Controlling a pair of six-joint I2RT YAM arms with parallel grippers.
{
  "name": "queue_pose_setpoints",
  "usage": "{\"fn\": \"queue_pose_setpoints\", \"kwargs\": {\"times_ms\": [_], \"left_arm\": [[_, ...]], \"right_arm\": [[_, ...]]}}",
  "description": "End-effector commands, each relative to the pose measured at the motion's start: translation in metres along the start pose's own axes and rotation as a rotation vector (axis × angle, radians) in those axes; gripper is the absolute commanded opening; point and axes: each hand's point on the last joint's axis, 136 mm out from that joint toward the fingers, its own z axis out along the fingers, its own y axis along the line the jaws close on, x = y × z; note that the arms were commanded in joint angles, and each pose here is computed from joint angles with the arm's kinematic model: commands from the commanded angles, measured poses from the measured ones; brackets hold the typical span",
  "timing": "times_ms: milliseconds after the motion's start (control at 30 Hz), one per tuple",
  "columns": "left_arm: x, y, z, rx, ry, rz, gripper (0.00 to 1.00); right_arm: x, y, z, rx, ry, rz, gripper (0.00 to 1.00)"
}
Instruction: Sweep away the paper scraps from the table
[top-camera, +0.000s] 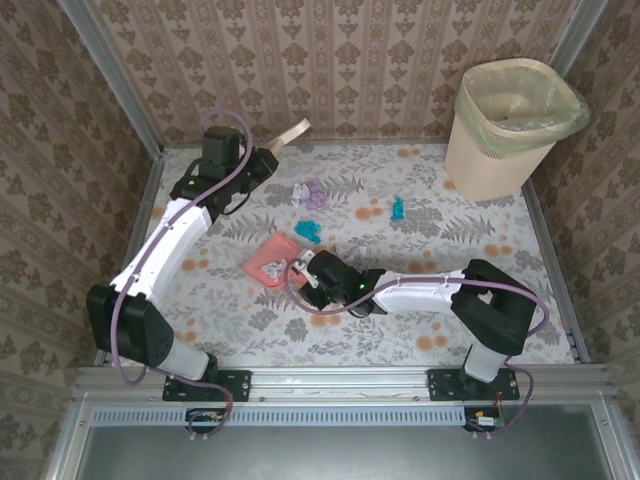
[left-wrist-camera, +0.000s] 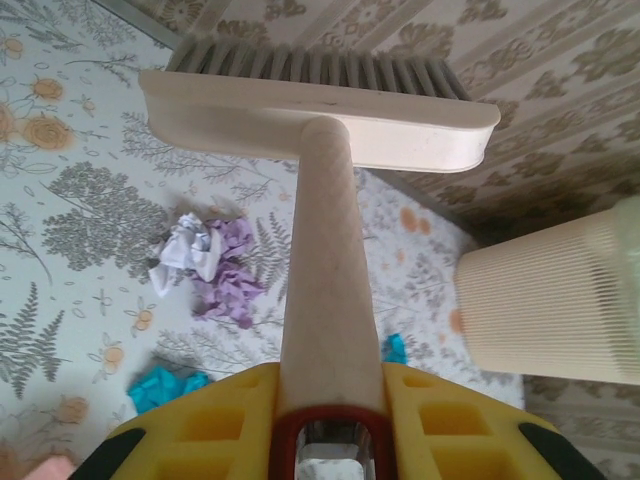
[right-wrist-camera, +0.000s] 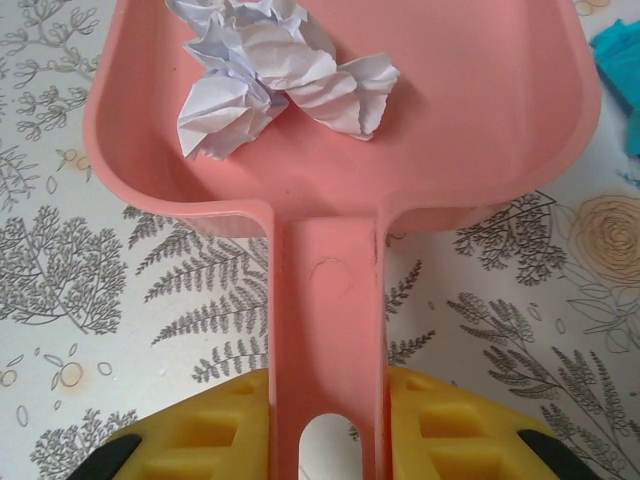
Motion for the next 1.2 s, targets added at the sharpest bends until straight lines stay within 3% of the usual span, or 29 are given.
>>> {"fn": "queue_pose_setpoints", "kwargs": {"times_ms": [0,367,767,1000,1167], "left_arm": [[-0.02,0.009,-0.009,-0.019,-0.047,0.075,0.0],[-0.042,0.051,-0.016,-0.1,-0.023,0.139,0.0],[-0.06,0.046,-0.03,-0.108,-0.099,0.143,0.0],[-0.069,0.038,-0.028,-0.092,-0.142,0.126,0.0],[-0.064,0.037,-0.009,-0.092,-0.124,0.115,0.0]], "right_arm": [[-0.008,-0.009,-0.001,0.041,-0.026,0.023,0.0],[-0.029,-0.031,-0.015,0.108,-0.069,0.045,0.0],[-0.076,-0.039,-0.045,0.149,-0.014,0.171,0.0],[-0.097,-0.062,-0.099,0.218,-0.02,0.253,0.0],[-0.106,-0.107,-0.147,0.304,-0.023,0.371,0.0]]}}
